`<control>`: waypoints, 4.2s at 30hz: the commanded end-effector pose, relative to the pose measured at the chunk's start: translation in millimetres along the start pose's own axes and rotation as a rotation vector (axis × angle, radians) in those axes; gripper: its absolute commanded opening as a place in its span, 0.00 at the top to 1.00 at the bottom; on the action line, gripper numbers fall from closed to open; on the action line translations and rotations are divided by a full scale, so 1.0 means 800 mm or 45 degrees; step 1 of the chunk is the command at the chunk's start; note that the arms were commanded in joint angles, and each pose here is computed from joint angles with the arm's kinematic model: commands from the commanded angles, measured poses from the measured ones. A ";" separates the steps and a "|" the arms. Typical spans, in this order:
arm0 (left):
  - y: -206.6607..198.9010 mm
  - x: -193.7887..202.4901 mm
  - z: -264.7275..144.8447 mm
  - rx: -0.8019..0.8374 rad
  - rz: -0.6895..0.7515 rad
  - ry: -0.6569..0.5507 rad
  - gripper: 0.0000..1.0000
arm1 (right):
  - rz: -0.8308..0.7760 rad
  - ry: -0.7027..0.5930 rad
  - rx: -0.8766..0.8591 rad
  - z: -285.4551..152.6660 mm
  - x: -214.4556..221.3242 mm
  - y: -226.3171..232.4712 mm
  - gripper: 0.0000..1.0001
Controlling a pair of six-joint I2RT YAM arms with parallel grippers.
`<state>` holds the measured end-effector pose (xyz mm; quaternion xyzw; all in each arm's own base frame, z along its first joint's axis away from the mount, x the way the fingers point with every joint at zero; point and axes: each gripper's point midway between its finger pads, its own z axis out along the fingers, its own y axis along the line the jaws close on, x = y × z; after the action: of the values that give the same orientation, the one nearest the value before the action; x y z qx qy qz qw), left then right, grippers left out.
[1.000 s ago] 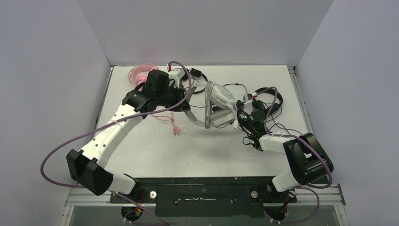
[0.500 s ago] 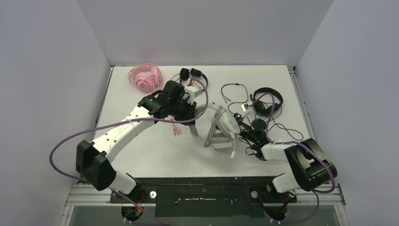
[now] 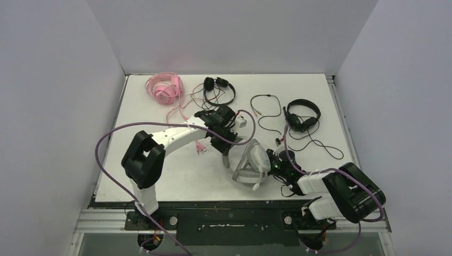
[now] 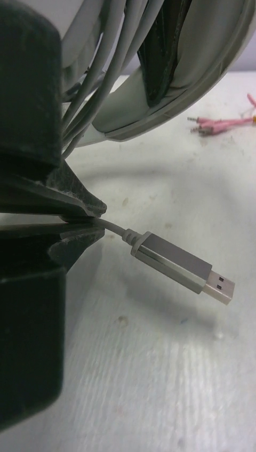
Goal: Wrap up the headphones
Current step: Place the headphones at the center of the board, then move the headphones to the corner of the board.
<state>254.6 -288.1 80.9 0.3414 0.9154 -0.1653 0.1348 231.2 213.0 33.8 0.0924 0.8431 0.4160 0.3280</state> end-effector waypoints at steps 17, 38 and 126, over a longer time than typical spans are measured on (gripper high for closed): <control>0.048 0.049 0.006 -0.480 0.304 0.453 1.00 | -0.040 -0.405 0.389 -0.027 -0.075 -0.072 0.65; 0.071 -0.036 -0.087 -0.827 0.230 0.105 0.33 | -0.242 -0.429 0.278 -0.072 -0.121 0.006 0.44; -0.063 0.203 -0.082 -0.563 -0.251 0.073 1.00 | -0.328 -0.850 0.464 -0.195 -0.228 0.070 0.39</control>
<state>90.7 -205.4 89.2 0.2564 0.9543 0.0609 0.1408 261.6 66.7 221.3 0.1734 0.7674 0.1481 0.5992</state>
